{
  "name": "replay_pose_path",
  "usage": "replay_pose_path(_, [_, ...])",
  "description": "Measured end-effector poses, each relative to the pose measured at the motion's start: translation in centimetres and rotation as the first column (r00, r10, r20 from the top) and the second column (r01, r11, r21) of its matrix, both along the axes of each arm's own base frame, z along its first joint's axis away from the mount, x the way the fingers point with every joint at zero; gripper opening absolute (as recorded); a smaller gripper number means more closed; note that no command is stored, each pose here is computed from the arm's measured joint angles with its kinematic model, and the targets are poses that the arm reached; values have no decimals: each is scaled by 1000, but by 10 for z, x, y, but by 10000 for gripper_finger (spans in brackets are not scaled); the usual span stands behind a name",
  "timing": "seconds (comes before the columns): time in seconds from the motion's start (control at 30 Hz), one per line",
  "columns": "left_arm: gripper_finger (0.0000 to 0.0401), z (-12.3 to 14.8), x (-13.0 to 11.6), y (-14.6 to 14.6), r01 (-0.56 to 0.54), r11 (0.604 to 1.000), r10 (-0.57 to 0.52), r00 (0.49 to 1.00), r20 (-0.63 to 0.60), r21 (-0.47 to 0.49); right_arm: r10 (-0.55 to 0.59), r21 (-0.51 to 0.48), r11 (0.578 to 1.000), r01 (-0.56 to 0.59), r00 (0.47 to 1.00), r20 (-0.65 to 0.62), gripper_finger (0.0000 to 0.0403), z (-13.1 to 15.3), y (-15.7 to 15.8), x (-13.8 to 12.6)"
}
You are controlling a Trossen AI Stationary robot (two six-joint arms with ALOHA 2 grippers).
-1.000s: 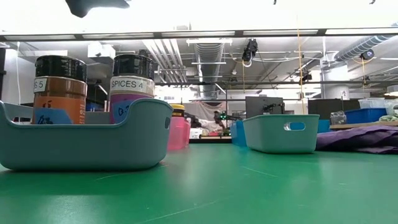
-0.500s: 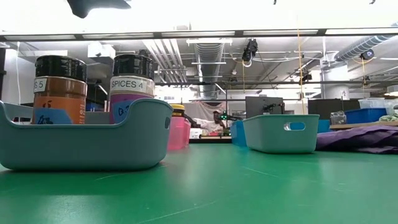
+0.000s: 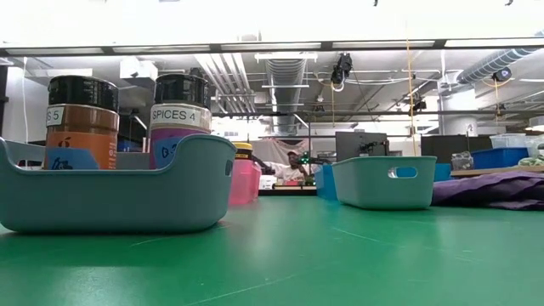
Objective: Sort spices by type
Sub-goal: Put the black seasoning can into the large blue bin
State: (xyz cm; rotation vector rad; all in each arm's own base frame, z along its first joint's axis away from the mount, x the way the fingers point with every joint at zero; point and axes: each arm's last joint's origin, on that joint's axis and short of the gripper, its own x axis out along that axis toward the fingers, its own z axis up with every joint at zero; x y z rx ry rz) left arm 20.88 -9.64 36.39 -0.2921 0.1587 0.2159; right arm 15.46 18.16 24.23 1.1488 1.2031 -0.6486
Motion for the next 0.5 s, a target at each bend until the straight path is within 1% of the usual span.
replay_pose_path(0.07, [281,13,-1,2,-14,999,13,1000,26,42,37,-85,996,-26,990,134,109,22,-13,18])
replay_pose_path(0.13, [277,24,-1,4,-46,995,42,998,45,87,101,-192,980,-53,963,251,109,44,-30,39])
replay_pose_path(0.17, [275,29,-1,4,-52,993,47,998,51,107,159,-261,962,-82,944,289,109,54,-39,49])
replay_pose_path(0.2, [273,33,-1,5,-56,990,49,997,55,128,243,-337,933,-129,916,321,109,63,-46,60])
replay_pose_path(0.23, [270,37,0,6,-59,988,51,997,58,144,353,-421,886,-192,869,347,109,73,-53,72])
replay_pose_path(0.27, [267,41,1,7,-62,986,53,997,63,155,490,-520,812,-266,794,360,109,83,-57,82])
replay_pose_path(0.3, [265,44,1,8,-66,984,55,996,68,164,620,-619,716,-323,701,351,109,92,-61,91])
replay_pose_path(0.33, [262,49,1,8,-70,984,58,995,77,165,728,-711,610,-350,602,328,109,101,-63,99])
replay_pose_path(0.37, [260,53,1,9,-73,984,59,994,87,160,817,-796,492,-352,502,283,109,110,-64,104])
replay_pose_path(0.4, [258,58,0,9,-64,986,49,994,97,153,889,-869,360,-338,408,209,109,117,-64,108])
replay_pose_path(0.43, [255,63,-1,10,-51,989,36,993,112,135,940,-923,217,-317,323,110,109,123,-64,111])
replay_pose_path(0.47, [253,68,-2,10,-32,994,18,992,129,106,970,-953,66,-296,242,-8,109,128,-63,111])
replay_pose_path(0.5, [251,74,-4,11,-2,997,-8,990,137,74,980,-959,-64,-278,166,-113,109,131,-63,111])
